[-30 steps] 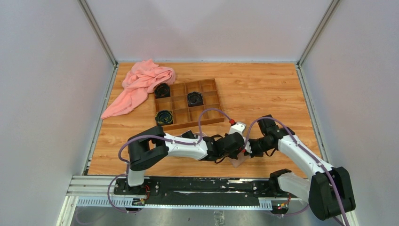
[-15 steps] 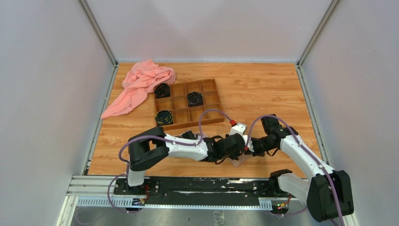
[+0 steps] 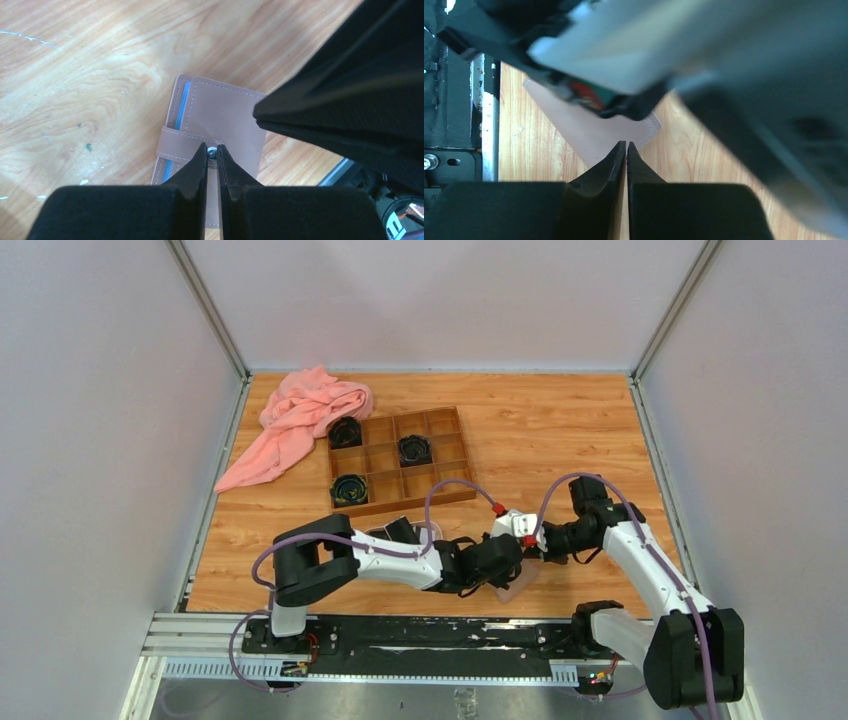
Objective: Put the credit cards into the card holder
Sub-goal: Close the card holder at the center of the board.
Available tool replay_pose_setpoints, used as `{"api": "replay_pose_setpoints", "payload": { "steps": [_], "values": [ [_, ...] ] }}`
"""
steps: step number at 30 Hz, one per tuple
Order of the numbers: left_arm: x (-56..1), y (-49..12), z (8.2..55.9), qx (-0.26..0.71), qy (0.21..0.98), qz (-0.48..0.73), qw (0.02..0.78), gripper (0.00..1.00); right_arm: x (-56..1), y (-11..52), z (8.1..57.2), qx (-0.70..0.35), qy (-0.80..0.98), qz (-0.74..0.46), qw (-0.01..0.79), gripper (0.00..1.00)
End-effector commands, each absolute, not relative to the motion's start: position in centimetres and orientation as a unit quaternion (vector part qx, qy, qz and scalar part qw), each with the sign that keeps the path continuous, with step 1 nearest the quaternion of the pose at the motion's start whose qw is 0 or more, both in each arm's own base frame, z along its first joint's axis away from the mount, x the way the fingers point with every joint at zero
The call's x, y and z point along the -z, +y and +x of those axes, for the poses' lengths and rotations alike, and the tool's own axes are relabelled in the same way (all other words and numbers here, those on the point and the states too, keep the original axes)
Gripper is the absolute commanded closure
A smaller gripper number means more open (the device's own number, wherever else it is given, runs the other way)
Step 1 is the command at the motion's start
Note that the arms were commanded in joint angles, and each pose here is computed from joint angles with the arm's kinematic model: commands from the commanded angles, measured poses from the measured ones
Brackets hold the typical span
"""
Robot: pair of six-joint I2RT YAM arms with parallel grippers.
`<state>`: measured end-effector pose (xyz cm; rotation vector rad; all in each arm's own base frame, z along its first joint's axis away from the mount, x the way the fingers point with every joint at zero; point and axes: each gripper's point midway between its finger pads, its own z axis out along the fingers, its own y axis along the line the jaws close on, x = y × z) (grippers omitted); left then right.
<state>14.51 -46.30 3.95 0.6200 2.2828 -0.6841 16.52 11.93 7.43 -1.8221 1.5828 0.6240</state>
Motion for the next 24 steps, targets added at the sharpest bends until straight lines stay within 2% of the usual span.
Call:
{"api": "replay_pose_setpoints", "payload": {
  "steps": [1,24],
  "values": [
    [4.9,-39.0,8.5,0.145,0.913,0.324,0.198,1.00,-8.5,12.0,16.6,-0.252,0.610,-0.674,0.332,0.93],
    [6.6,-36.9,8.7,0.062,0.897,0.363,0.246,1.00,-9.6,12.2,14.2,-0.273,0.565,-0.705,0.330,0.93]
  ]
}}
